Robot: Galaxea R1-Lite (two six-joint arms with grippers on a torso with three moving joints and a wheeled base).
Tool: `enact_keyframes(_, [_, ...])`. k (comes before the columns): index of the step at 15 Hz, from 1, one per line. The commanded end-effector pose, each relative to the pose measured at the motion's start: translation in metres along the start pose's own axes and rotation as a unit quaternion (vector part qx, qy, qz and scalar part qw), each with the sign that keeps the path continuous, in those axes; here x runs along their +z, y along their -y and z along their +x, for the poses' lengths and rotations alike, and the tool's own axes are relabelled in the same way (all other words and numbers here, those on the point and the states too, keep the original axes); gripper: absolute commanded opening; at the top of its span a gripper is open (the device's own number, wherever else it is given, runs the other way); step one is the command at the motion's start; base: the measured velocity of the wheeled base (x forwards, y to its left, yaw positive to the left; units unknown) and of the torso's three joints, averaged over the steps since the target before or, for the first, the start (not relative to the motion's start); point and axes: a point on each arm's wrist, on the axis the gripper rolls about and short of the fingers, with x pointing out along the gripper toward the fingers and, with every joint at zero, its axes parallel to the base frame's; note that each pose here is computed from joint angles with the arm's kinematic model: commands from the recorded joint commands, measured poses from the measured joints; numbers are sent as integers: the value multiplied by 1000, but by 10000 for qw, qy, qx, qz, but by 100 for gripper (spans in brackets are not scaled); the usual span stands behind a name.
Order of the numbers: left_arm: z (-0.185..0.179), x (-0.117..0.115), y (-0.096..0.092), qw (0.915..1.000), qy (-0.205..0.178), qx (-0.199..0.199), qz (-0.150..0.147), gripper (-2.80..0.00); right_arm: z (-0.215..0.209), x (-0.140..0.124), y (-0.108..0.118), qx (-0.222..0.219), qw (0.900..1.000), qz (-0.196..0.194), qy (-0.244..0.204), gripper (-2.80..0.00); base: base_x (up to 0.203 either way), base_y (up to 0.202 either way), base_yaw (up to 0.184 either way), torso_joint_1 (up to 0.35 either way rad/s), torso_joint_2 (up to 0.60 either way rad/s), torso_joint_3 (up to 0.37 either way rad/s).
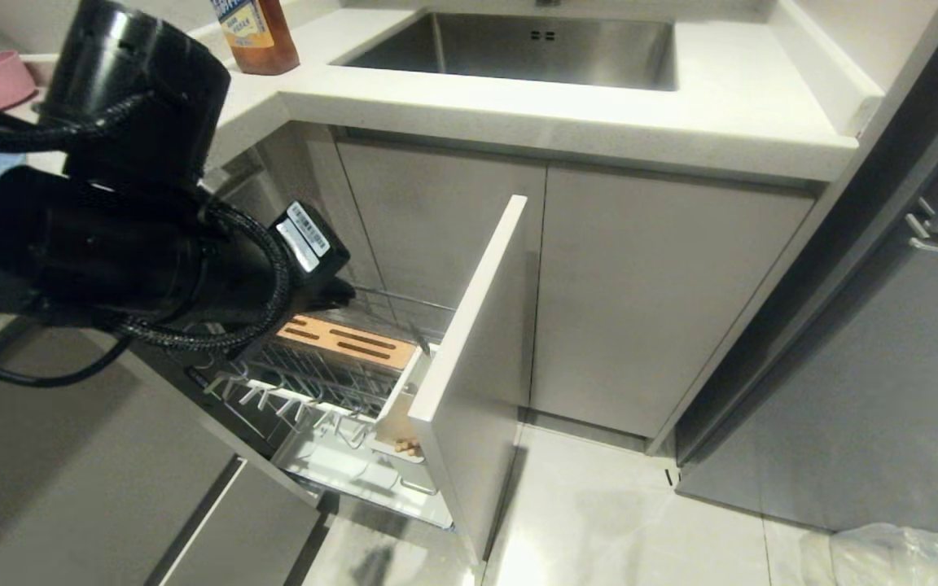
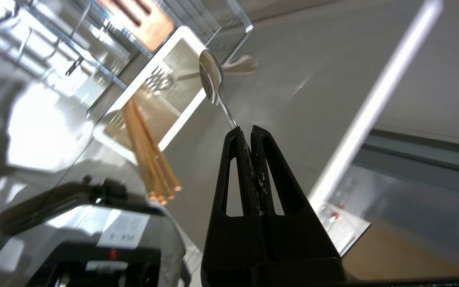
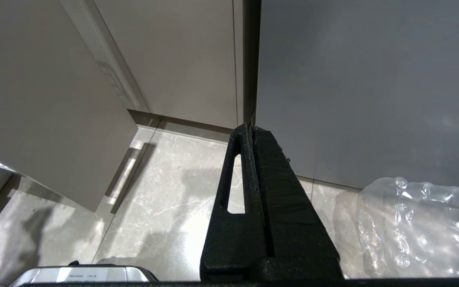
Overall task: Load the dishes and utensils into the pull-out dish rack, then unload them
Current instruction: Take the spoon out of the cupboard
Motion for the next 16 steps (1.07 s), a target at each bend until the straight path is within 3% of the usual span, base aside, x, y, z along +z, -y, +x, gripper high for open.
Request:
enact_keyframes(1, [-19, 5, 0, 9996, 172, -195, -83, -280, 0, 0, 0, 1, 10000, 0, -4, -280, 0, 0, 0, 0, 0, 0])
enact_keyframes(6, [-83, 25, -5, 9933, 831, -803, -85, -280, 0, 0, 0, 1, 10000, 0, -4, -280, 0, 0, 0, 0, 0, 0])
enact_keyframes(11, [-172, 49, -26, 9707, 1744, -1643, -144, -280, 0, 0, 0, 1, 10000, 0, -4, -280, 0, 0, 0, 0, 0, 0])
enact_keyframes(16, [-218, 68, -45, 9455, 2927, -1417, -148, -280, 0, 0, 0, 1, 10000, 0, -4, -280, 0, 0, 0, 0, 0, 0])
